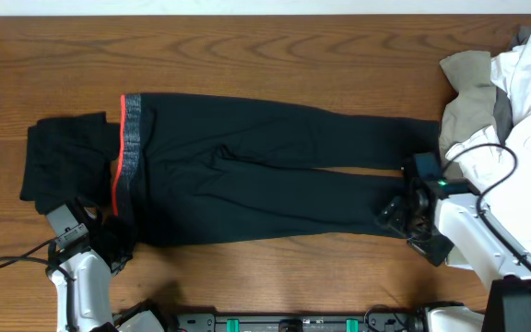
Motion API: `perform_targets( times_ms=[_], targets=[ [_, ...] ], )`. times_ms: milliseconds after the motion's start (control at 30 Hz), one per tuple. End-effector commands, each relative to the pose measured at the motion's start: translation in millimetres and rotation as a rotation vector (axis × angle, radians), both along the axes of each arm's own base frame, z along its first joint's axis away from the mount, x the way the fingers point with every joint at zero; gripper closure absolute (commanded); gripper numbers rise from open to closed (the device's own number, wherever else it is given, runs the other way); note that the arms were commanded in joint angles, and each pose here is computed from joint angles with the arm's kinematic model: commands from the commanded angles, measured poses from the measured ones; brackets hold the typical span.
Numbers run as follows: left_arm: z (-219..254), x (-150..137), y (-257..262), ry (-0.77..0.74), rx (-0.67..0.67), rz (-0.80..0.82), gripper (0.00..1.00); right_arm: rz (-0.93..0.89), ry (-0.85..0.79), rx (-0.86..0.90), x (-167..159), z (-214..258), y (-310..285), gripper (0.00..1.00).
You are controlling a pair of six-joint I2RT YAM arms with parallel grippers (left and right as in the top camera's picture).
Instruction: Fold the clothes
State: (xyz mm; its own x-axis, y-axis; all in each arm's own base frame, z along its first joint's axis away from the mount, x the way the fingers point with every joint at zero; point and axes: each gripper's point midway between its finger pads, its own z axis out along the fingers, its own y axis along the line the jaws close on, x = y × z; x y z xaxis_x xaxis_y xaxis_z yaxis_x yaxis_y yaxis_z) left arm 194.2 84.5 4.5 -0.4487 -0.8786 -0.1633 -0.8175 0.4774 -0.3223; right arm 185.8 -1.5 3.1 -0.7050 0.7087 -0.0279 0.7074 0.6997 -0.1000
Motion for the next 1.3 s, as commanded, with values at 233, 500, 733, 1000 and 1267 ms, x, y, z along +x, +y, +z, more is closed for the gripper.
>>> perform_targets(
  times_ms=[233, 500, 733, 1000, 1267],
  targets=[
    [7.5, 6.3, 1.5, -0.025, 0.024, -0.064, 0.94, -0.126, -0.023, -0.016, -2.6, -3.8, -41.1, 0.01],
    [7.5, 6.3, 1.5, -0.025, 0.025, -0.064, 0.94, -0.136, -0.101, -0.022, 12.6, -7.2, -54.9, 0.03],
    [7.4, 6.2, 1.5, -0.025, 0.024, -0.064, 0.94, -0.106, -0.161, 0.003, 27.8, -6.5, -52.0, 0.13],
    [7.5, 6.3, 1.5, -0.025, 0.025, -0.064, 0.94, -0.106, -0.16, 0.025, 26.5, -8.4, -47.8, 0.47],
    [6.8, 4.3, 0.2, -0.016, 0.018, -0.064, 0.94, -0.106, -0.158, 0.024, 25.9, -8.8, -47.9, 0.99]
  ],
)
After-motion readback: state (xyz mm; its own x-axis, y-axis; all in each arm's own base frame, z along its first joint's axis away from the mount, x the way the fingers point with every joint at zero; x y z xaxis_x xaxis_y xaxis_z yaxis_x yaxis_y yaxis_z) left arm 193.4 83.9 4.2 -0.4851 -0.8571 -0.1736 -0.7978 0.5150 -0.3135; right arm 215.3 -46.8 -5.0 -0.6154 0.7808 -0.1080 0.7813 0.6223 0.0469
